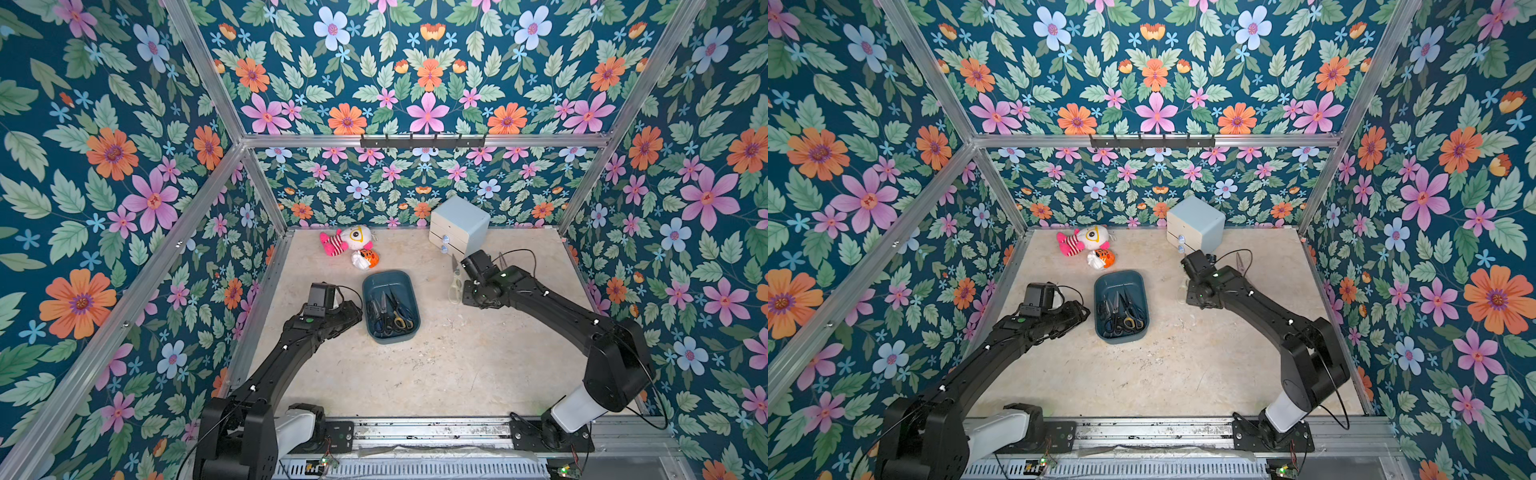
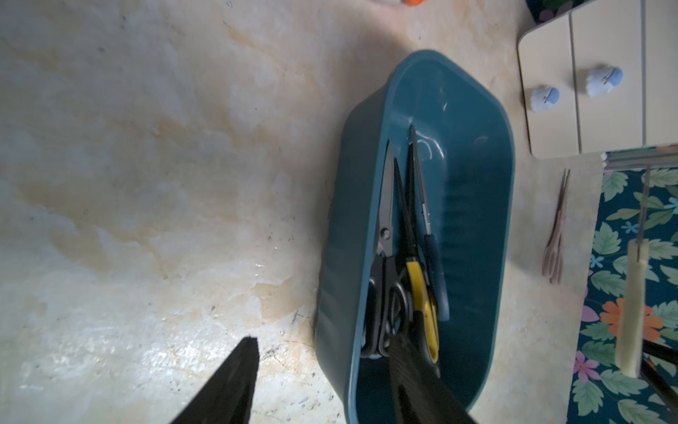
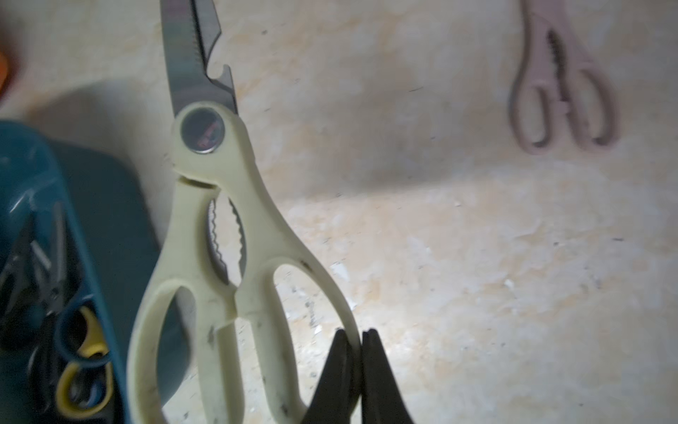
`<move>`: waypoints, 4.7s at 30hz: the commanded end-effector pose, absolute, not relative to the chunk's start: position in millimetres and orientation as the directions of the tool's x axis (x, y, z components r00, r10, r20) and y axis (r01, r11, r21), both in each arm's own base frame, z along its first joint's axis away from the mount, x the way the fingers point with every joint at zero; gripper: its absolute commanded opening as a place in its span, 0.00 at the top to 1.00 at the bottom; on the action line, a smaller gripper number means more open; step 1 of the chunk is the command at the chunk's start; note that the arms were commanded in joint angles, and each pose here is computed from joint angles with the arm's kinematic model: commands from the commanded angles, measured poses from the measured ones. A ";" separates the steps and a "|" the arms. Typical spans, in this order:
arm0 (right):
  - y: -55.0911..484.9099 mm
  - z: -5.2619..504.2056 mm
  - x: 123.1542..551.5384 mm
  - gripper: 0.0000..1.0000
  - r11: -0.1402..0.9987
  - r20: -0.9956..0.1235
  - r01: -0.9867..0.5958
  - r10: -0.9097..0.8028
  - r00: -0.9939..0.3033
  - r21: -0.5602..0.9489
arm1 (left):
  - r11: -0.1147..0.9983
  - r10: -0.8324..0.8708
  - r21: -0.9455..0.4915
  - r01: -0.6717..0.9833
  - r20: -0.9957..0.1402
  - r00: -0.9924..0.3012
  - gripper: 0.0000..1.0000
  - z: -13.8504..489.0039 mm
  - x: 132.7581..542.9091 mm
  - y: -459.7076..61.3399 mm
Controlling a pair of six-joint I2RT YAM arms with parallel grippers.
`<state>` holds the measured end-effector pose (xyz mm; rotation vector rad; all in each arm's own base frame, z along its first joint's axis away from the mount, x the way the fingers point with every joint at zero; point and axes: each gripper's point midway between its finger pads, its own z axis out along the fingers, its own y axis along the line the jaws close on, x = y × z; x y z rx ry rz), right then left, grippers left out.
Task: Take the scissors out of the storage box
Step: Place the scissors at the center of the board, then pick up the scissors from the storage box, then place the scissors at the center of the board.
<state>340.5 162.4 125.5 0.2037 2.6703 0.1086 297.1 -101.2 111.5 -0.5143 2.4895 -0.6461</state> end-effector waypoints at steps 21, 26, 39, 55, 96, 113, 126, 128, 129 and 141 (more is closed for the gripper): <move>81.0 36.4 400.2 1.00 0.992 -0.323 0.070 0.033 -0.946 -0.105 | 0.760 -0.596 -0.548 -0.348 -0.377 -0.709 0.38 108.6 280.7 -99.7; 82.5 27.8 405.5 1.00 0.991 -0.338 0.097 0.061 -0.939 -0.091 | 0.765 -0.597 -0.535 -0.358 -0.380 -0.706 0.38 108.1 277.8 -96.1; 82.4 20.1 404.8 0.79 0.992 -0.323 0.070 0.033 -0.946 -0.106 | 0.778 -0.590 -0.516 -0.358 -0.405 -0.699 0.38 111.8 276.7 -91.4; 158.3 105.8 382.1 0.62 0.996 -0.411 -0.010 0.025 -0.912 0.085 | 0.820 -0.529 -0.483 -0.308 -0.435 -0.728 0.35 108.3 287.6 -94.7; 412.1 70.4 321.5 0.64 0.900 -0.349 -0.258 -0.129 -0.928 0.352 | 0.831 -0.474 -0.490 -0.264 -0.373 -0.797 0.33 87.6 270.3 -72.2; 421.5 60.5 314.7 0.86 0.897 -0.316 -0.251 -0.135 -0.939 0.363 | 0.847 -0.456 -0.466 -0.255 -0.393 -0.798 0.33 91.8 269.1 -67.3; 435.6 96.7 315.9 1.00 0.852 -0.347 -0.256 -0.094 -0.933 0.457 | 0.854 -0.441 -0.463 -0.236 -0.404 -0.802 0.33 95.5 271.5 -66.9; 440.3 109.5 316.0 1.00 0.831 -0.357 -0.261 -0.081 -0.930 0.492 | 0.858 -0.432 -0.461 -0.227 -0.408 -0.804 0.33 97.0 273.3 -67.2; 442.5 115.7 315.9 1.00 0.819 -0.363 -0.266 -0.076 -0.929 0.508 | 0.859 -0.428 -0.461 -0.222 -0.410 -0.805 0.33 98.1 274.5 -67.6; 420.6 188.6 329.9 1.00 0.807 -0.484 -0.245 0.057 -0.873 0.537 | 0.867 -0.398 -0.458 -0.195 -0.404 -0.824 0.33 98.4 285.7 -71.3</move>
